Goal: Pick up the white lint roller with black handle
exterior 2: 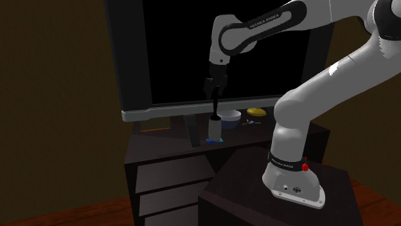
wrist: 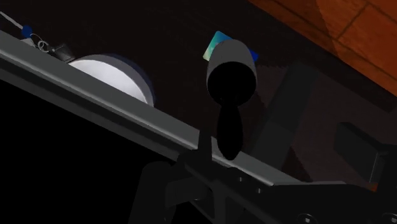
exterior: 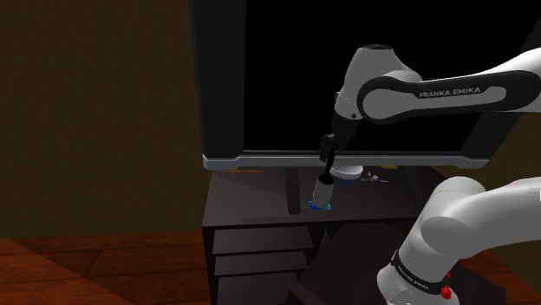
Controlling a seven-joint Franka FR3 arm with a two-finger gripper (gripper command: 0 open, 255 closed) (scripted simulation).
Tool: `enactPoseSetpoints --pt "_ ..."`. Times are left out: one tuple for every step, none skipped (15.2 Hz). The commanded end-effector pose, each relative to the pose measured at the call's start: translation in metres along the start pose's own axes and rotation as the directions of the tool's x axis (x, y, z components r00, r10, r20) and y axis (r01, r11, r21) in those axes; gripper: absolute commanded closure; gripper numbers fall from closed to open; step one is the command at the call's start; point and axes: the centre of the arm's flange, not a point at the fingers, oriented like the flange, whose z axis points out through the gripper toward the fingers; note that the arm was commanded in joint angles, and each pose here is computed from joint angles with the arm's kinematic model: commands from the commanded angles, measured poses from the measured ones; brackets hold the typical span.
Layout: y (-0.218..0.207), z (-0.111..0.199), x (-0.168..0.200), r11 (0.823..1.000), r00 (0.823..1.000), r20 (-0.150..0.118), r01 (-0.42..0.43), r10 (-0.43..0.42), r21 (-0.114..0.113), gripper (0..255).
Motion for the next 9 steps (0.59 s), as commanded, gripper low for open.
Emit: enactPoseSetpoints --pt "-0.001 0.023 -0.004 1.000 1.000 0.006 0.007 -0.007 -0.028 0" --pt "-0.001 0.035 -0.007 0.999 1.000 0.010 0.011 -0.011 -0.042 0" --pt "-0.001 0.048 -0.010 0.998 1.000 0.014 0.015 -0.014 -0.056 0" --pt "0.000 0.061 -0.013 0.997 1.000 0.018 0.018 -0.017 -0.069 0" --pt "0.000 0.073 -0.016 0.996 1.000 0.022 0.022 -0.020 -0.083 0" --pt "0.001 0.086 -0.020 0.995 0.999 0.026 0.026 -0.023 -0.097 0" --pt "0.002 0.095 -0.022 0.994 0.999 0.029 0.028 -0.025 -0.106 0" --pt "0.001 0.100 -0.023 0.994 0.999 0.029 0.028 -0.025 -0.106 0" --pt "0.001 0.105 -0.024 0.994 0.999 0.029 0.028 -0.025 -0.106 0"
